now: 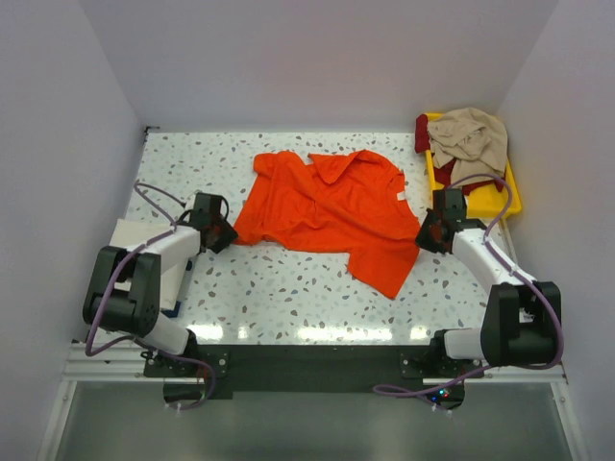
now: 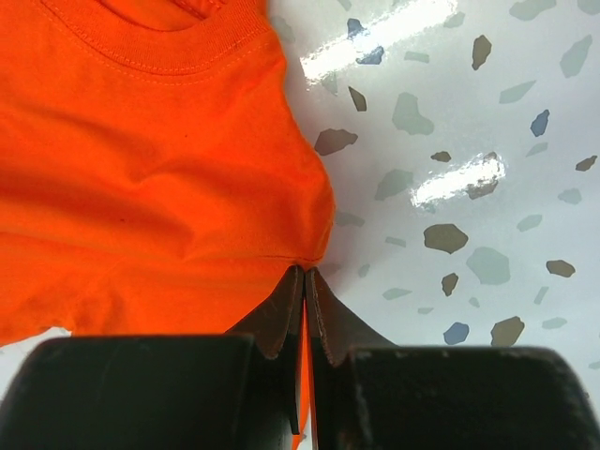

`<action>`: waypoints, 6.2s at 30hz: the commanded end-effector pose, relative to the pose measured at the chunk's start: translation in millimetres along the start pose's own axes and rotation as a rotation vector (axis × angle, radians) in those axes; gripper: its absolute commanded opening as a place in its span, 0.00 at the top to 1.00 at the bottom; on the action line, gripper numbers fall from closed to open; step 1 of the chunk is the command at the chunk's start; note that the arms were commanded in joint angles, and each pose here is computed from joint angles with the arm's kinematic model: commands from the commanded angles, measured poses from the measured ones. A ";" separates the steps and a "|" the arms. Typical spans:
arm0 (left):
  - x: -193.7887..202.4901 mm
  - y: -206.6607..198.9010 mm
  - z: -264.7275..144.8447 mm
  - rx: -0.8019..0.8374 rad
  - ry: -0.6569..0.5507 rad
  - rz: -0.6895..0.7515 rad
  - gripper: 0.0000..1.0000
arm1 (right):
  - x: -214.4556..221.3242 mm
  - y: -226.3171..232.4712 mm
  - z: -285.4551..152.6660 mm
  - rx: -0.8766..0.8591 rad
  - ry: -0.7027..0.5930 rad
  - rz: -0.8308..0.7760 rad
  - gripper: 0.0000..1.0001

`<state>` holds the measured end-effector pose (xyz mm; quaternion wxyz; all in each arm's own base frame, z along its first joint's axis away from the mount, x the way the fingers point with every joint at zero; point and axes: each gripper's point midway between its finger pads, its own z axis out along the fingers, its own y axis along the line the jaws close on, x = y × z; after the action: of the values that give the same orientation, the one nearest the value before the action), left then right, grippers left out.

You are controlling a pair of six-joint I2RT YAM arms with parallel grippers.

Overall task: Fold and stack the t-shirts
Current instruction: Flatten the tshirt out

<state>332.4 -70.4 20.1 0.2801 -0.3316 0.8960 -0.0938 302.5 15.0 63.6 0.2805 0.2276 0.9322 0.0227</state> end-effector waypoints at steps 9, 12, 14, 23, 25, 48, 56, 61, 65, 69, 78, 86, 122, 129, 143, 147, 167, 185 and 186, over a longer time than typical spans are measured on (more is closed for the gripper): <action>-22.6 -16.0 6.8 0.027 -0.067 -0.022 1.00 | -6.0 18.0 -0.5 -0.101 -0.010 0.004 0.78; -26.8 -21.2 1.8 0.046 -0.080 -0.015 1.00 | -7.7 20.7 -8.3 -0.121 -0.022 0.005 0.68; -35.1 -24.7 -6.6 0.057 -0.104 -0.016 1.00 | -7.1 18.8 -11.9 -0.116 -0.025 0.007 0.60; -62.5 -24.0 -39.2 0.070 -0.192 -0.021 1.00 | 8.7 9.7 -26.0 -0.103 0.000 0.031 0.46; -64.8 -22.8 -44.5 0.074 -0.201 -0.015 1.00 | 13.8 6.9 -27.7 -0.101 0.003 0.034 0.46; -83.7 8.8 -60.5 0.079 -0.216 -0.024 1.00 | 29.1 18.0 22.1 -0.165 0.000 0.115 0.50; -84.4 7.9 -61.0 0.084 -0.213 -0.017 1.00 | 41.0 25.5 26.5 -0.232 -0.003 0.193 0.64; -85.5 3.1 -60.7 0.106 -0.212 -0.014 1.00 | 36.5 27.9 26.8 -0.232 -0.003 0.191 0.87; -95.9 -7.7 -70.6 0.142 -0.239 -0.001 1.00 | 5.1 43.5 -0.4 -0.279 -0.049 0.178 1.00; -125.2 -34.4 -102.7 0.220 -0.315 0.014 1.00 | -45.6 59.1 -58.2 -0.325 -0.163 0.152 1.00; -210.5 -107.9 -264.4 0.475 -0.596 0.026 1.00 | -145.0 78.0 -213.8 -0.430 -0.459 0.141 1.00; -236.9 -129.4 -426.4 0.674 -0.836 0.047 1.00 | -183.9 71.8 -357.9 -0.518 -0.714 0.122 1.00; -328.2 -160.8 -274.7 0.716 -0.685 0.052 1.00 | -287.4 177.5 -296.9 -0.810 -0.704 0.079 1.00; -224.4 -87.1 -124.7 0.542 -0.397 -0.036 1.00 | -172.5 122.8 -105.1 -0.494 -0.306 0.130 1.00; -105.0 -8.7 -16.6 0.240 -0.086 -0.109 1.00 | -41.6 56.1 22.6 -0.238 0.007 0.108 0.30; -104.0 -6.7 -21.0 0.231 -0.088 -0.110 1.00 | -14.6 46.2 10.4 -0.259 0.018 0.111 0.30; -96.6 -0.3 -22.6 0.218 -0.084 -0.093 1.00 | 93.0 77.0 3.1 -0.294 0.086 0.001 0.43; -92.5 2.9 -19.4 0.211 -0.079 -0.105 1.00 | 119.6 69.2 18.2 -0.204 0.114 -0.045 0.66; -92.2 3.5 -18.8 0.209 -0.078 -0.105 1.00 | 117.3 69.4 18.1 -0.201 0.109 -0.049 0.71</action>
<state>374.5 -9.4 67.1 0.3243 -0.3535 0.8570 -0.1882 267.2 143.4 19.4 0.2718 0.1690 0.9315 0.1730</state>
